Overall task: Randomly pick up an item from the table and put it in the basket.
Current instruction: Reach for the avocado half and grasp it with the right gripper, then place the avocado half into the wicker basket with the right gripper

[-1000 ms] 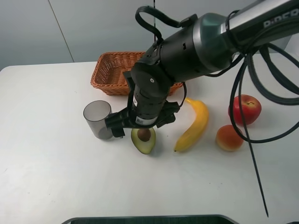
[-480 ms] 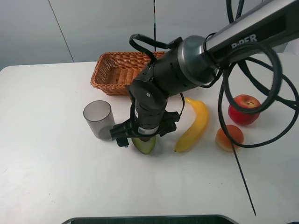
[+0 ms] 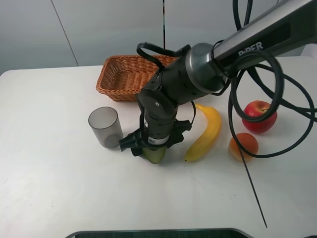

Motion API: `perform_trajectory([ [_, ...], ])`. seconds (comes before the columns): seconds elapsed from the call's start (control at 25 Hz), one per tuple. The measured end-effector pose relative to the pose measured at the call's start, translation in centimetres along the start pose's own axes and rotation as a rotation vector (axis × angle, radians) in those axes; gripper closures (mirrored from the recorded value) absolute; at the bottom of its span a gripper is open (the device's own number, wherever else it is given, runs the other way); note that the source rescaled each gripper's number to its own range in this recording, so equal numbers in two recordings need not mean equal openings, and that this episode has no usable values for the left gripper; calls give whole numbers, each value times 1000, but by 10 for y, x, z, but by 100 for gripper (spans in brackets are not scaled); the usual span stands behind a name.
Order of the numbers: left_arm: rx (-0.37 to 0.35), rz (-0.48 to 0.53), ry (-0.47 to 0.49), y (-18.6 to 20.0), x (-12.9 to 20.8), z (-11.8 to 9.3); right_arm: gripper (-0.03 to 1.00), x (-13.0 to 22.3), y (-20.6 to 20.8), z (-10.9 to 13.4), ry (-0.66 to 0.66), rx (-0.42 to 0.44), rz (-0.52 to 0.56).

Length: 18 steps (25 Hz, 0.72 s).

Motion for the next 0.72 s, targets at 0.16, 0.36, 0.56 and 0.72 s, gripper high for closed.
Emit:
perform_trajectory([
  [0.16, 0, 0, 0, 0, 0, 0, 92, 1, 0, 0, 0, 3, 5],
  [0.36, 0, 0, 0, 0, 0, 0, 92, 1, 0, -1, 3, 4, 5],
  [0.56, 0, 0, 0, 0, 0, 0, 92, 2, 0, -1, 3, 9, 14],
  [0.72, 0, 0, 0, 0, 0, 0, 92, 6, 5, -4, 23, 28, 47],
])
Point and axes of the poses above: a point on each arm's last joint axis where the gripper is mounted, y pointing back along that axis away from the gripper, z along the wrist's bending axis when the last joint is at zero, x = y × z, the point moved 4 cm from there along -y, pointing out along that axis toward the gripper, and after that the axes turned 13 degrees about y, right-handed, at the moved point
